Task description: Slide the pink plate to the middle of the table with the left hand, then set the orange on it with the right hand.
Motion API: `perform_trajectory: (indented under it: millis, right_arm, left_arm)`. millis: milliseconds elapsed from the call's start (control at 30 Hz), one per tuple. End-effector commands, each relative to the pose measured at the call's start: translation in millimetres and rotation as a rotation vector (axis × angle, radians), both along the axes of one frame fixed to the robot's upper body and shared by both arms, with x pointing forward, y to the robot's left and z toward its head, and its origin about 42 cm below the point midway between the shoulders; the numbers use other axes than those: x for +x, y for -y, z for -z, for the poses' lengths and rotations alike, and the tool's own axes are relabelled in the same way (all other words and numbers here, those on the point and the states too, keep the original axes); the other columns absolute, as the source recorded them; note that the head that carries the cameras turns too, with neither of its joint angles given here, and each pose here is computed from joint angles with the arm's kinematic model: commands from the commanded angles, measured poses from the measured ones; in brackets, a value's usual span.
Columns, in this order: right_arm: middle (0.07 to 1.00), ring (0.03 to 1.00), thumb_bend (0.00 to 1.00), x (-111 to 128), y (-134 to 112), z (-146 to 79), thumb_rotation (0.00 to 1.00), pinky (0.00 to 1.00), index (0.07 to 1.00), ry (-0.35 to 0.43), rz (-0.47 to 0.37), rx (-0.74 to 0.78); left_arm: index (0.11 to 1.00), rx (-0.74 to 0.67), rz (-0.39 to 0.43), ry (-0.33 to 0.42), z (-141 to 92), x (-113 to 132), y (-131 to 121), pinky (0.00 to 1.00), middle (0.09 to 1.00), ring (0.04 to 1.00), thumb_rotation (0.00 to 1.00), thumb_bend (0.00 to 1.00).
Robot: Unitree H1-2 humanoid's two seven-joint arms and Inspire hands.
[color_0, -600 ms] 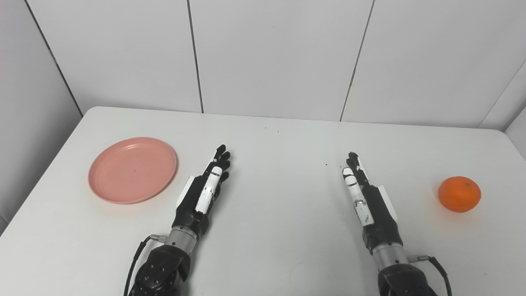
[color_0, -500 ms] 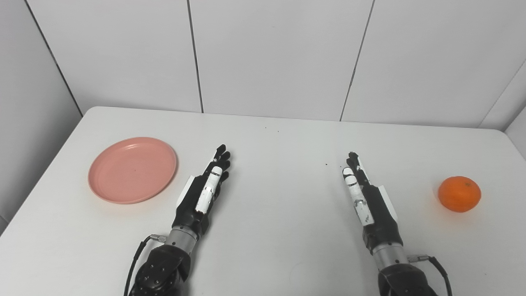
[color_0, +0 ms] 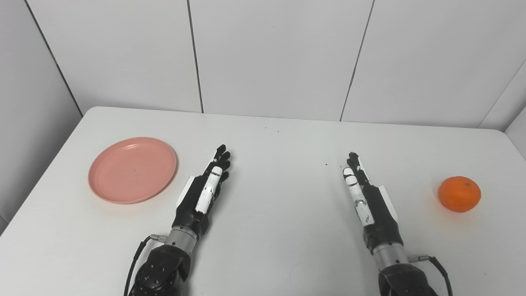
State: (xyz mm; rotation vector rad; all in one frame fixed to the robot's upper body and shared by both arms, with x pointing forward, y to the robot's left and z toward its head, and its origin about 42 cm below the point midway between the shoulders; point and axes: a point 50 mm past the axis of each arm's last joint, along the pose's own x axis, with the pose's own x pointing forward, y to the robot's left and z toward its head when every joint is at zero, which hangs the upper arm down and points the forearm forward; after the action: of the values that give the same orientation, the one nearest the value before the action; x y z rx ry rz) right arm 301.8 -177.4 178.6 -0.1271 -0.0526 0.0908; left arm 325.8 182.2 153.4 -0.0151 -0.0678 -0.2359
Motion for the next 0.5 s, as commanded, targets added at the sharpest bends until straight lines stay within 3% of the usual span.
perform_trajectory:
  millis: [0,467]
  right_arm:
    - [1.000,0.993,0.21,3.9,-0.2,-11.7,1.00,1.00,1.000,0.055,0.001,0.001]
    - [1.000,0.997,0.22,3.8,2.5,-11.0,1.00,1.00,1.000,0.050,-0.003,-0.003]
  left_arm:
    - [1.000,-0.006,0.009,0.069,-16.1,5.1,2.6,1.00,1.000,1.000,1.00,0.39]
    - [1.000,-0.020,0.010,0.057,-15.1,5.3,6.4,1.00,1.000,1.000,1.00,0.40]
